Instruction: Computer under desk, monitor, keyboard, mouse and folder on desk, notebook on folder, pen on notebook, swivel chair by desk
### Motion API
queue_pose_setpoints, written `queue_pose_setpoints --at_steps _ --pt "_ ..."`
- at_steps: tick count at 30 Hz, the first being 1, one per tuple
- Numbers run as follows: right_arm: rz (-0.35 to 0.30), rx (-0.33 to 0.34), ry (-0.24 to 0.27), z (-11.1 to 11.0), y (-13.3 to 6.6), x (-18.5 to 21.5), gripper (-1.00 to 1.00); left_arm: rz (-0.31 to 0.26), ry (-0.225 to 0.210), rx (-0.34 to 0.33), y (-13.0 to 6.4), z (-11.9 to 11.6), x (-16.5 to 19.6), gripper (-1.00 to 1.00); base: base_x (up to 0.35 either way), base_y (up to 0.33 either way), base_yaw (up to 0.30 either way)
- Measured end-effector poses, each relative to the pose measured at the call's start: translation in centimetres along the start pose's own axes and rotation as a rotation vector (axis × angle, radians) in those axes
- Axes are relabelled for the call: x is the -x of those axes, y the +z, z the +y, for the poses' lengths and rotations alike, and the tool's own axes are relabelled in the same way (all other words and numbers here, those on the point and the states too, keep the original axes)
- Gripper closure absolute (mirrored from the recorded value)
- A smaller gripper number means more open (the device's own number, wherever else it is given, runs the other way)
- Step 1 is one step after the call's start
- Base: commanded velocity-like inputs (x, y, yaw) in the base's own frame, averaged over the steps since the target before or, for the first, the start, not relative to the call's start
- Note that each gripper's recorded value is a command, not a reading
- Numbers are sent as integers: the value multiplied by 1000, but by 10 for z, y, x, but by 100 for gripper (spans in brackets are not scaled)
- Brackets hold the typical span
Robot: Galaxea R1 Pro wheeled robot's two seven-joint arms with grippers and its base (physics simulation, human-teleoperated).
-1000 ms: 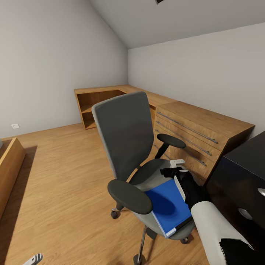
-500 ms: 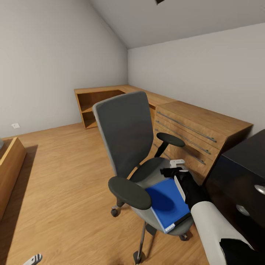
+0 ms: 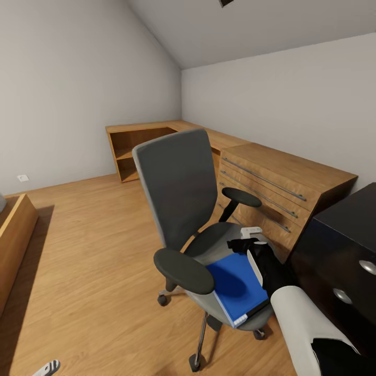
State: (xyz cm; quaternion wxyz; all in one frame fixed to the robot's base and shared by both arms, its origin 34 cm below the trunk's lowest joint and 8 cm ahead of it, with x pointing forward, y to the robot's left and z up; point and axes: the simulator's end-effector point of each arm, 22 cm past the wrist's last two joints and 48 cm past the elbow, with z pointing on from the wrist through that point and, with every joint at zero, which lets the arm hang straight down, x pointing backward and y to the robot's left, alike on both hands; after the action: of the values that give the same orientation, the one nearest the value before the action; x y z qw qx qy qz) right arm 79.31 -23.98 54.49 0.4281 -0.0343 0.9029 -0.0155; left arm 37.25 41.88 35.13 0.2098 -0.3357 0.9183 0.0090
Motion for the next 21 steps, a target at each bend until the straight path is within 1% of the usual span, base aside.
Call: queue_pose_setpoints --at_steps 9,21 --pt "0 0 0 0 0 0 -100 0 0 -1 0 0 0 -100 -109 -72 0" --pt "0 0 0 0 0 0 -100 -1 -3 -3 0 -1 0 -100 -26 -12 0"
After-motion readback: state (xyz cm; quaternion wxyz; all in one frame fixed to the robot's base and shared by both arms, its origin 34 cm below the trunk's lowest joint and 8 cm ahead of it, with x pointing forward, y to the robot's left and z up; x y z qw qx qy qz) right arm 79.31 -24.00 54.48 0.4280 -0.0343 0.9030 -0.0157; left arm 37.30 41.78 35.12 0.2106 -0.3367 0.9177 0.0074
